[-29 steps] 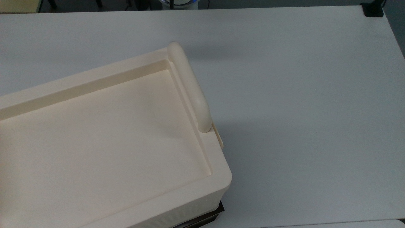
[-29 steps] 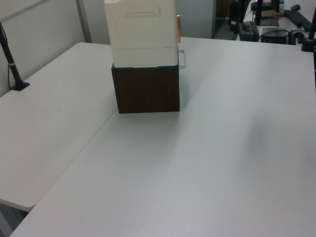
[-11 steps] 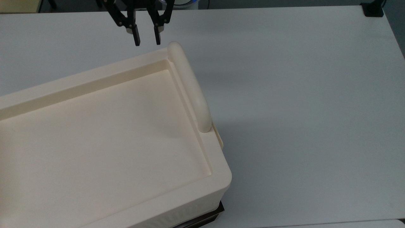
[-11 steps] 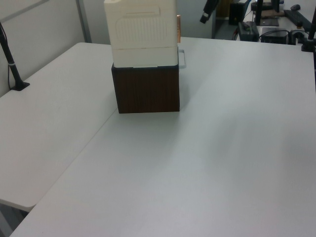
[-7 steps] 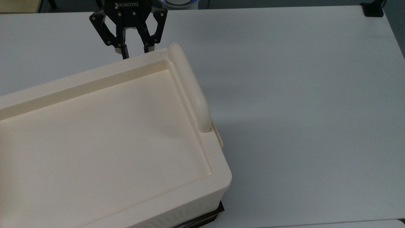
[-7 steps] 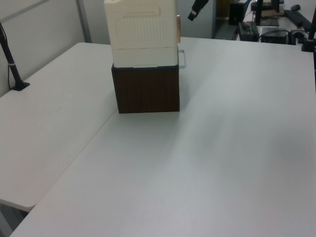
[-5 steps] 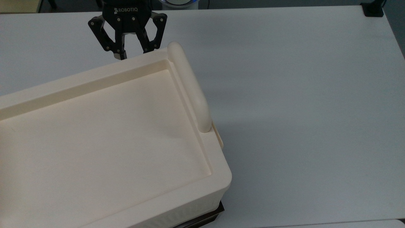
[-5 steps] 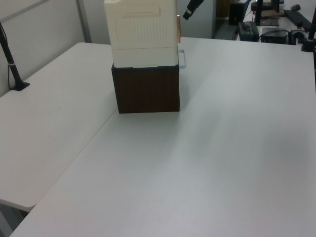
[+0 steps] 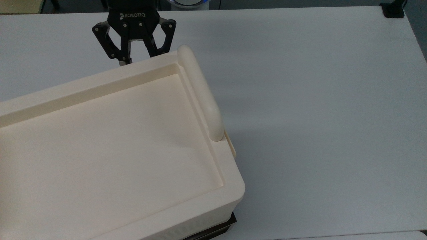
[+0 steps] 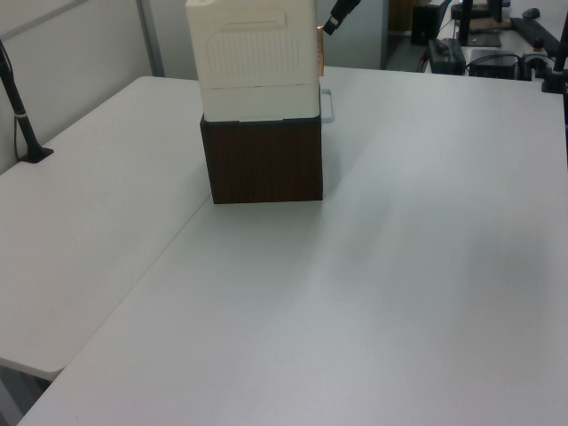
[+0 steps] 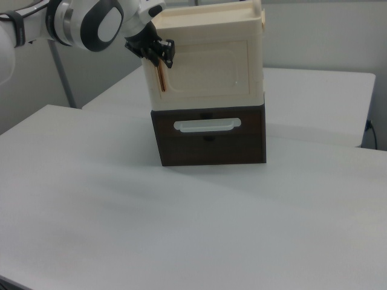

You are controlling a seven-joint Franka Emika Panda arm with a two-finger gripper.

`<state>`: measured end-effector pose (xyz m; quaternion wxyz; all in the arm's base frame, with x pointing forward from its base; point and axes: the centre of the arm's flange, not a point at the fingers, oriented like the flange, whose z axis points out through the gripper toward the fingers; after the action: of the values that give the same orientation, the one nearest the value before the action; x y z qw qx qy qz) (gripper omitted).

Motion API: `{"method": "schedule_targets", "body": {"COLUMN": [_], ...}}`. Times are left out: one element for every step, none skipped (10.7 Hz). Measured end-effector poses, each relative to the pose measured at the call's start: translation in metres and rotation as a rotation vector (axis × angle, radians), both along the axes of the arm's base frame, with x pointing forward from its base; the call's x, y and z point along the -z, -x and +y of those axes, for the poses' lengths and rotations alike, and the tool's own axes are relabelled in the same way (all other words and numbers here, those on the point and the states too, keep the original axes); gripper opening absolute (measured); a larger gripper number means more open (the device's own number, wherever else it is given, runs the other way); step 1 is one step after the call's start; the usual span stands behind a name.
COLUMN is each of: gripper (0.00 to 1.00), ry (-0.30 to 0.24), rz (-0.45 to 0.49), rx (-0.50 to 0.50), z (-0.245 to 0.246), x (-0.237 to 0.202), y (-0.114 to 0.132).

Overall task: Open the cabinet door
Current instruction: 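Close the gripper on the orange door handle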

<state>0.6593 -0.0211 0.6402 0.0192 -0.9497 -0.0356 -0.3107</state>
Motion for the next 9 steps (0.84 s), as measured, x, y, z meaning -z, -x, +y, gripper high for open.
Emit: {"method": "schedule_targets", "body": {"gripper": [0.43,0.43,0.43,0.43,0.43,0.43,0.41,0.4,0.35], "ry": [-0.001,-0.007,-0.01,-0.011,-0.011,-0.013,-0.015,-0.031,-0.049], "rz": [-0.002,-0.003,-0.004,-0.004,-0.003,-0.001,0.001,-0.005,-0.021], "rx": [-0.01,-0.02,-0.022,-0.024,-0.028,-0.032,-0.036,-0.042,-0.045], "z": [-0.001,-0.001,-0.002,0.0,0.002,0.004,0.007,0.013,0.018], "x": [0.0,0.0,0.0,0.0,0.001,0.002,0.004,0.007,0.009], "y": [0.0,0.0,0.0,0.0,-0.001,-0.001,-0.003,-0.005,-0.008]}}
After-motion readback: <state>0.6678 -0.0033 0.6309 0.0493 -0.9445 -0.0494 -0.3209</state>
